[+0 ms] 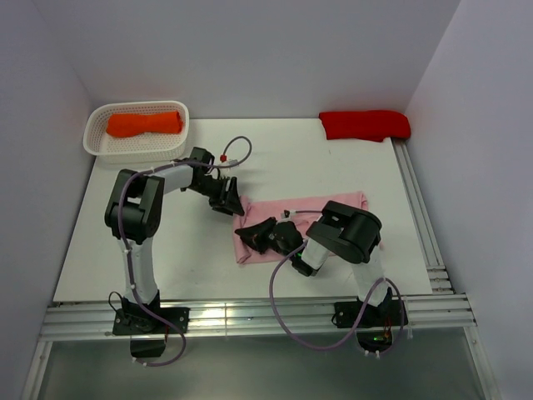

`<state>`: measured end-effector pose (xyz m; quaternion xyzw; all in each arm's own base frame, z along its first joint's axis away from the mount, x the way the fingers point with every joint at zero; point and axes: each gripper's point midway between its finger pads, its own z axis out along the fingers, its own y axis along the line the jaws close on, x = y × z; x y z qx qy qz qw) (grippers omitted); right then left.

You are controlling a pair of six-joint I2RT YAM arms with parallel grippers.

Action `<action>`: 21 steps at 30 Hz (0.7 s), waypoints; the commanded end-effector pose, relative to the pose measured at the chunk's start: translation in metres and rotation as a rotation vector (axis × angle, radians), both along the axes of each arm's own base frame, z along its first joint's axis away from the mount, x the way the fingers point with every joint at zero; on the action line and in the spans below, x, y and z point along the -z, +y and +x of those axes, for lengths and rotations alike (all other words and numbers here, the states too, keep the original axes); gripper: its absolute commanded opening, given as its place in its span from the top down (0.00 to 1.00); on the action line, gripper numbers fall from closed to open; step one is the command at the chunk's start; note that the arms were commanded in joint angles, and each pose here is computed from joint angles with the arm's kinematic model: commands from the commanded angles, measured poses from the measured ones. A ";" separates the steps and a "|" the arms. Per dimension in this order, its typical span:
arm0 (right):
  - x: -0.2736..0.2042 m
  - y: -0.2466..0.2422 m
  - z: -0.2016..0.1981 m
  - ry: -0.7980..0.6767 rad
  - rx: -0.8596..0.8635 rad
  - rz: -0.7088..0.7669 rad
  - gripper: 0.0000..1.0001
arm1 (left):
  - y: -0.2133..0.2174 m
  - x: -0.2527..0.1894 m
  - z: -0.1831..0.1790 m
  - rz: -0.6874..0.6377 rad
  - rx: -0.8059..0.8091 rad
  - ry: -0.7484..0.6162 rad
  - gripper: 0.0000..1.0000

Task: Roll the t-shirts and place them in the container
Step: Roll the tshirt

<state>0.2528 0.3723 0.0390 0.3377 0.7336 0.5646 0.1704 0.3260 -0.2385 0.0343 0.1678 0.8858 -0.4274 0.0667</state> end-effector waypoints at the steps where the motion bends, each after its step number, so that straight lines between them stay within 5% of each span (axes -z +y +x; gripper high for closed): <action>1: 0.012 -0.002 -0.002 0.059 -0.005 -0.015 1.00 | -0.003 0.015 0.014 0.093 -0.016 -0.049 0.48; 5: 0.027 -0.004 -0.005 0.076 -0.033 -0.150 1.00 | 0.007 0.023 0.023 0.211 -0.057 -0.056 0.79; 9: 0.023 -0.009 -0.001 0.040 -0.052 -0.317 0.91 | 0.014 0.025 0.029 0.334 -0.064 -0.106 0.96; 13: 0.019 -0.018 -0.001 0.018 -0.054 -0.488 0.71 | 0.017 0.028 0.026 0.420 -0.035 -0.126 1.00; 21: 0.015 -0.022 -0.028 0.014 -0.118 -0.727 0.69 | 0.022 0.032 0.025 0.507 -0.018 -0.124 1.00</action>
